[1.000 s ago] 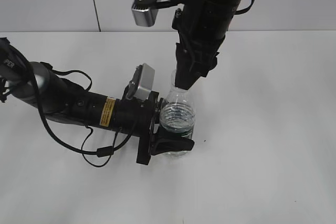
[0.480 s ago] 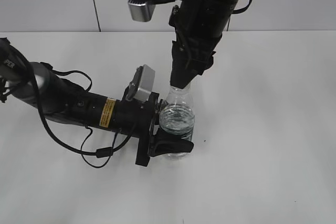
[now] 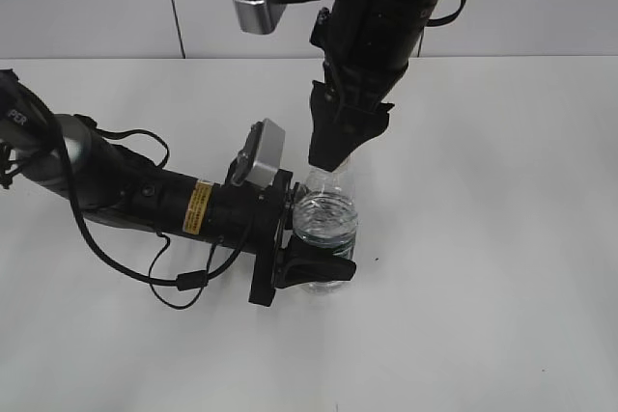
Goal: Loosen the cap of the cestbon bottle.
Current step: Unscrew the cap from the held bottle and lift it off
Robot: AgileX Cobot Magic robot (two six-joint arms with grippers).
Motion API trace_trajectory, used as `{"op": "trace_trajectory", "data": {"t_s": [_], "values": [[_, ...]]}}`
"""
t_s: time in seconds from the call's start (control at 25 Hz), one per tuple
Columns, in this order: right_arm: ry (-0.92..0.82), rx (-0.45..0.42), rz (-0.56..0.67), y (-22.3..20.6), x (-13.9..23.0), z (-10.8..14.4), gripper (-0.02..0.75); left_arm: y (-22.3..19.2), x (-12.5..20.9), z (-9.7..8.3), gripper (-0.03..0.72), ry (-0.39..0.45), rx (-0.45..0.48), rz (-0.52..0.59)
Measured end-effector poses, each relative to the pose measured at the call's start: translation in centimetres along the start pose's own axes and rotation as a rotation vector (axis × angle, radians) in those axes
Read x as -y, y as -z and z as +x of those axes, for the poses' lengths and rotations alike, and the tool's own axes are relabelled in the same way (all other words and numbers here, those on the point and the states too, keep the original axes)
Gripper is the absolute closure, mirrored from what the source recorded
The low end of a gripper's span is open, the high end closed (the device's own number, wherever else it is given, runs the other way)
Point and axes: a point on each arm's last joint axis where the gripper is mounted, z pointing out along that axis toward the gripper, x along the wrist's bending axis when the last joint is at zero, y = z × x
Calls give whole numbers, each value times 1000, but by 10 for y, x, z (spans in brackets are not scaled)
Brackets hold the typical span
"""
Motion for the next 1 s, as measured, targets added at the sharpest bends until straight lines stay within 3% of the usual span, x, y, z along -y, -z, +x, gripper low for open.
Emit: {"op": "trace_trajectory", "data": {"t_s": [0.32, 0.8, 1.0], "values": [[-103, 42, -43, 25, -2, 8, 212, 0, 0, 0, 283, 0, 0, -1], [-1076, 49, -65, 31, 0, 8, 211, 0, 0, 0, 283, 0, -2, 1], [-1298, 62, -67, 31, 1, 7, 211, 0, 0, 1, 283, 8, -8, -2]]}}
